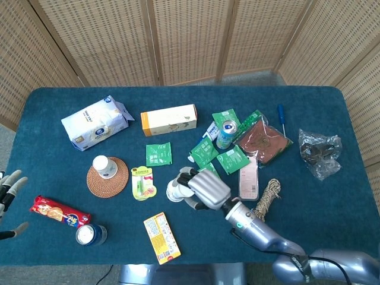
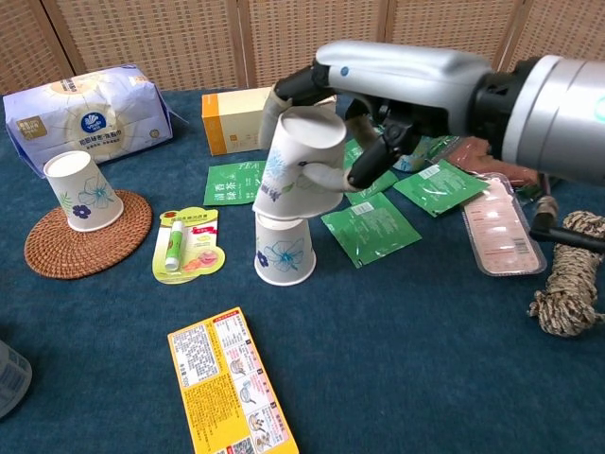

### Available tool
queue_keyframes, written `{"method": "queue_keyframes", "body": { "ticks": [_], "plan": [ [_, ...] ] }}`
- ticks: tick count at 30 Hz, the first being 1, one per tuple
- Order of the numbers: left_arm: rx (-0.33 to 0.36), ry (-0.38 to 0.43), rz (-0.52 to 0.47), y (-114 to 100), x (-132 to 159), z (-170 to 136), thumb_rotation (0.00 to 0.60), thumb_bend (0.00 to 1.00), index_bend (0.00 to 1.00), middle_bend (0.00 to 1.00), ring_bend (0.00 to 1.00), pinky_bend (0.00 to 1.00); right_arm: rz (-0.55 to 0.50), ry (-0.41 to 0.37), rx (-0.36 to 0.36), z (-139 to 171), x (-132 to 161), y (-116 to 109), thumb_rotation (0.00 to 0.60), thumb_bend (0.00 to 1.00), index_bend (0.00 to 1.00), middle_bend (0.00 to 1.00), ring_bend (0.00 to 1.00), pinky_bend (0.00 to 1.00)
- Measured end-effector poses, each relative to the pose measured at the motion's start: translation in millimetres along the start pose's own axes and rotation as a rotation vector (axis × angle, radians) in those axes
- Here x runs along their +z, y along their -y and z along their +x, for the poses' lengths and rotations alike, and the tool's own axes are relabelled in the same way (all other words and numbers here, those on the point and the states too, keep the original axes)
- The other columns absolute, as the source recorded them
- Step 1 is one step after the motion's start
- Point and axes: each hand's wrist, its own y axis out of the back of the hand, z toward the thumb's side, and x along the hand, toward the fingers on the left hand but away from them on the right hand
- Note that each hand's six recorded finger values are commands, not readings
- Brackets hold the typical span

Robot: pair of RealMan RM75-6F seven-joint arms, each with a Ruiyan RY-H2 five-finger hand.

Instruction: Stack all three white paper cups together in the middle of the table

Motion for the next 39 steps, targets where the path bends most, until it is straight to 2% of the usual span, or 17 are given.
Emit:
{"method": "queue_keyframes", "body": {
  "ticks": [12, 25, 36, 39],
  "plan": [
    [0.003, -0.001, -0.001, -1.3, -1.4, 0.1, 0.6, 0.23, 0.0, 0.0, 0.0, 0.0, 0.028, 0.011, 0.021, -27.1, 2.6, 13.6, 0.6, 0.68, 0.36, 0.37, 0.21, 0.73],
    [0.0, -0.005, 0.003, -0.1, -1.8, 0.6, 0.6, 0.23, 0.0, 0.0, 0.0, 0.0, 0.039, 0.05, 0.017, -32.4, -9.6, 15.4, 0.6, 0.66, 0.35, 0.35, 0.21, 0.73],
    [0.001, -0.004, 0.002, -0.2, -1.5, 0.3, 0.6, 0.23, 0.0, 0.0, 0.0, 0.0, 0.036, 0.041, 0.032, -29.9, -5.4, 18.1, 0.6, 0.62, 0.2, 0.32, 0.18, 0.73],
    [0.002, -0.004, 0.001, -0.7, -1.8, 0.1, 0.6, 0.23, 0.0, 0.0, 0.0, 0.0, 0.051, 0.04, 0.033, -29.7, -5.9, 19.4, 0.6, 0.62, 0.19, 0.31, 0.17, 0.73]
  ]
}}
